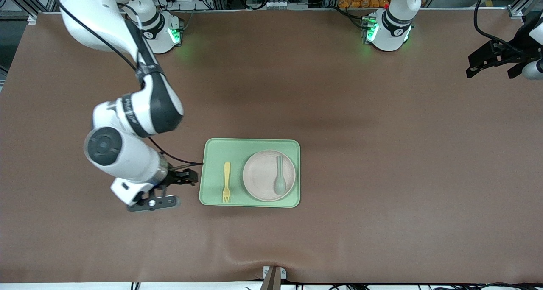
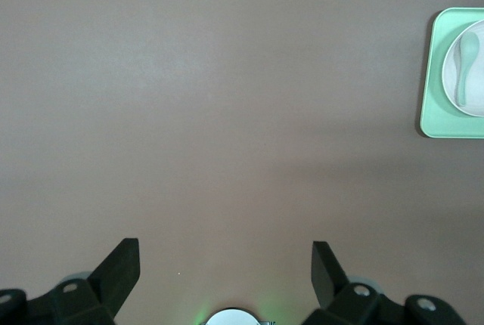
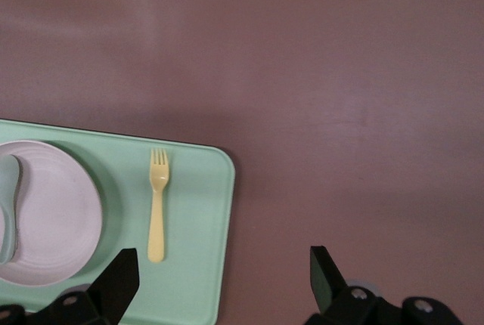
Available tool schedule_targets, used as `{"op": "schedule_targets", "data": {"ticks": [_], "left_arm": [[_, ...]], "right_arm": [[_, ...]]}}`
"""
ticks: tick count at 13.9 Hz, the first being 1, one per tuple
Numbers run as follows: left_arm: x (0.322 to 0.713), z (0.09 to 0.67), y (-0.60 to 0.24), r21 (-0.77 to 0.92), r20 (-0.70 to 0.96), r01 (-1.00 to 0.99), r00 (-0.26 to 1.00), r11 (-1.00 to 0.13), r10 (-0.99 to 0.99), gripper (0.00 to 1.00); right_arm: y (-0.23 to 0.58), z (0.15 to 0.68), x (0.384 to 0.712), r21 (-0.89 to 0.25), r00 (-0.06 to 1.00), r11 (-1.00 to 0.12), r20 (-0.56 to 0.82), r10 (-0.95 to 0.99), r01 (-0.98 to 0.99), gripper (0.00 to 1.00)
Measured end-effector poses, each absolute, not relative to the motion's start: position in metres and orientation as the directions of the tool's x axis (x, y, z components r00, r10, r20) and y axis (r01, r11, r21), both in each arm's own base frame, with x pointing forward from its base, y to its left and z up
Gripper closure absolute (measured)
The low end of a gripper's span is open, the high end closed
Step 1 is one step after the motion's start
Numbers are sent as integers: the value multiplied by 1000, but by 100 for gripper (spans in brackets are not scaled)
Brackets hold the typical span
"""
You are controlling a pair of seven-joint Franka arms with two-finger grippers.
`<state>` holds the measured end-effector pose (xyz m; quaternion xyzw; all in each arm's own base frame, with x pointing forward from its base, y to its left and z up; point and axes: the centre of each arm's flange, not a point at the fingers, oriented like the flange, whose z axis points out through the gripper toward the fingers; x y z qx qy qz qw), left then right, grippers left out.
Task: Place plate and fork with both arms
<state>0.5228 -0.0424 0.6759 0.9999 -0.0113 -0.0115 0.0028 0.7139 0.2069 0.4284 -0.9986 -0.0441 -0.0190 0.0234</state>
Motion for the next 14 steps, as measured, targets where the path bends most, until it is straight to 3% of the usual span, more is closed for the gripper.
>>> {"op": "schedule_targets", "data": {"ticks": [8,14], "left_arm": [[521,679,-42,6,-19,-22,1000,-1000,-22,0],[520,678,-41,6,-23,-20,1000,-1000,-20,0]], "right_arm": [[86,504,701,-37,995,-994,-16,99,98,0],[23,579,654,-35,996,-998,-55,63,61,0]]}}
